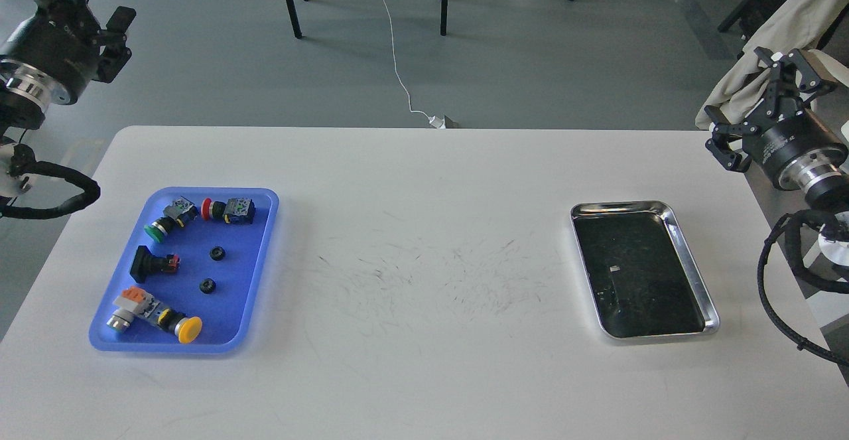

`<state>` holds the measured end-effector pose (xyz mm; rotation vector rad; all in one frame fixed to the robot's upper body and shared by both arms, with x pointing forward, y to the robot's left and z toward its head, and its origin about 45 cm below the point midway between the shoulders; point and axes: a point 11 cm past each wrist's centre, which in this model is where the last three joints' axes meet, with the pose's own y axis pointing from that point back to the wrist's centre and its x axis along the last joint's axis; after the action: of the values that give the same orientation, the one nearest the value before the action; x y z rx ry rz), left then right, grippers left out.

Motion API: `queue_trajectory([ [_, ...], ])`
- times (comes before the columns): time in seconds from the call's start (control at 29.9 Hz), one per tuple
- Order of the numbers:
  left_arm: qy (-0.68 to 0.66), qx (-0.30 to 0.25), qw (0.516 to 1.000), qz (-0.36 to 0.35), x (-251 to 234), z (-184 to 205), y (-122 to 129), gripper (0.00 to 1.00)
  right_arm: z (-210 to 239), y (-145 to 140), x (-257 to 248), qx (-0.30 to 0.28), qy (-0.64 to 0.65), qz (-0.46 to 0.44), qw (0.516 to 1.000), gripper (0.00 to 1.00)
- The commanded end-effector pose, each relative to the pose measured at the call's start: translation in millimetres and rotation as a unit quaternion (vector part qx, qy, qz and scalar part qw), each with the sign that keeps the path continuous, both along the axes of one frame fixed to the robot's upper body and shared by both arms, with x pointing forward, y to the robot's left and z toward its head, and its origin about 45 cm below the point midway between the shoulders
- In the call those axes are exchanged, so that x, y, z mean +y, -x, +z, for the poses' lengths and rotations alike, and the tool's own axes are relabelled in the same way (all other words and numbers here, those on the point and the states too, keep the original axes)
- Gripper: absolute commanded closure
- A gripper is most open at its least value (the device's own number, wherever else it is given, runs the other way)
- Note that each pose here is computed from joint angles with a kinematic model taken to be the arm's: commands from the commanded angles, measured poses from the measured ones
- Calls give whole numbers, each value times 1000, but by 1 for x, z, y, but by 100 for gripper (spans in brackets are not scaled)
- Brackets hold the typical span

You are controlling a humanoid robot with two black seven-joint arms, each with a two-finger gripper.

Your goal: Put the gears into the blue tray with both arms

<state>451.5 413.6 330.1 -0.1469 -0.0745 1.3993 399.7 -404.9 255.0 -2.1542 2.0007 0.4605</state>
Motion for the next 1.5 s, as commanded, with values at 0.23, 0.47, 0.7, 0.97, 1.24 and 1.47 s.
queue_trajectory([
  [0.23,103,88,990,-40,-30,-21,-5,1,19,-10,10,-57,-105,-9,993,1],
  [0.47,116,115,985,-50,-52,-51,-6,1,19,-22,20,-75,-156,-23,985,1],
  [0.7,117,128,984,-34,-63,-66,-12,1,-5,-22,27,-49,-168,-41,984,1],
  [0.97,124,130,983,-26,-64,-73,-11,1,-19,-26,45,-20,-195,-38,980,1],
  [1.24,125,135,983,-18,-60,-82,-7,1,-34,-28,56,-4,-196,-48,979,1],
  [1.47,122,134,983,-14,-56,-80,-7,1,-36,-25,54,-1,-192,-49,980,1],
])
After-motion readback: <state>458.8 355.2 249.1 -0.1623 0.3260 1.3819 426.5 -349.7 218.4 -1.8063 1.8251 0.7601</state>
